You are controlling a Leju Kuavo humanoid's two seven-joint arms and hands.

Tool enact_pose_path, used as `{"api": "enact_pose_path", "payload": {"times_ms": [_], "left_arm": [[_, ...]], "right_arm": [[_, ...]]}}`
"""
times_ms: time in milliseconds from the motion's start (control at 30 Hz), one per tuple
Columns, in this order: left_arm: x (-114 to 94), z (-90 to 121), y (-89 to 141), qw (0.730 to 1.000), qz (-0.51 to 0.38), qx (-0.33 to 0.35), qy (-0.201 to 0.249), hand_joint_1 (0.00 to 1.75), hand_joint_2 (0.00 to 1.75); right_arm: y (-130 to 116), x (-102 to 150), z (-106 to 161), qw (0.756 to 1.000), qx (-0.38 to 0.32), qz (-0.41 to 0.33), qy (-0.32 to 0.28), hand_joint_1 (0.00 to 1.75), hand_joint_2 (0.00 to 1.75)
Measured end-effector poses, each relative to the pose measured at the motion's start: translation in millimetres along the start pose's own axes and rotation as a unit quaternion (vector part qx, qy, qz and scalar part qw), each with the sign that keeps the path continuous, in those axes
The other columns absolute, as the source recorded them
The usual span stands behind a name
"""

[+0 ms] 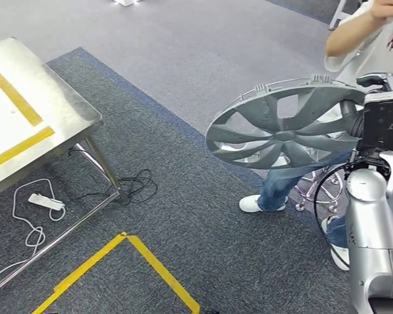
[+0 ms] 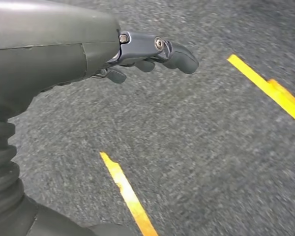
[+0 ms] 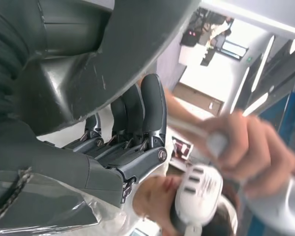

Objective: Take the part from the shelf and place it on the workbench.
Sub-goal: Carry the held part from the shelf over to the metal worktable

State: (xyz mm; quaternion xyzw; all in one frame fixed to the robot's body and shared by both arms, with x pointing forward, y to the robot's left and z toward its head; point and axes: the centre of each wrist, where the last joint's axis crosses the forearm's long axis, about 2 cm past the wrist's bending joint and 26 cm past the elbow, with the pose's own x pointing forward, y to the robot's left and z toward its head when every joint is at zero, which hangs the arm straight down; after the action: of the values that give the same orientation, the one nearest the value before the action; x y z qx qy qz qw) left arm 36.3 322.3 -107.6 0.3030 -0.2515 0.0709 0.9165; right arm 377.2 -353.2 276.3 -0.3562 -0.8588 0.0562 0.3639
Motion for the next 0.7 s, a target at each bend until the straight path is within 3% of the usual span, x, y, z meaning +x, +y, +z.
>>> {"api": "enact_pose_path", "payload": {"times_ms": [400,700], "left_arm": [[-6.3,-1.8,8.0,1.0,-0.022,-0.005,0.009,0.0,1.75],[-17.0,-2.6,15.9,0.987,-0.101,-0.113,0.051,0.0,1.75]], "right_arm": [[1.8,2.5,-2.8,1.0,0.001,-0.002,-0.004,1.75,1.75],[-1.0,1.9,-5.9,1.0,0.004,0.003,-0.008,1.75,1.75]]}}
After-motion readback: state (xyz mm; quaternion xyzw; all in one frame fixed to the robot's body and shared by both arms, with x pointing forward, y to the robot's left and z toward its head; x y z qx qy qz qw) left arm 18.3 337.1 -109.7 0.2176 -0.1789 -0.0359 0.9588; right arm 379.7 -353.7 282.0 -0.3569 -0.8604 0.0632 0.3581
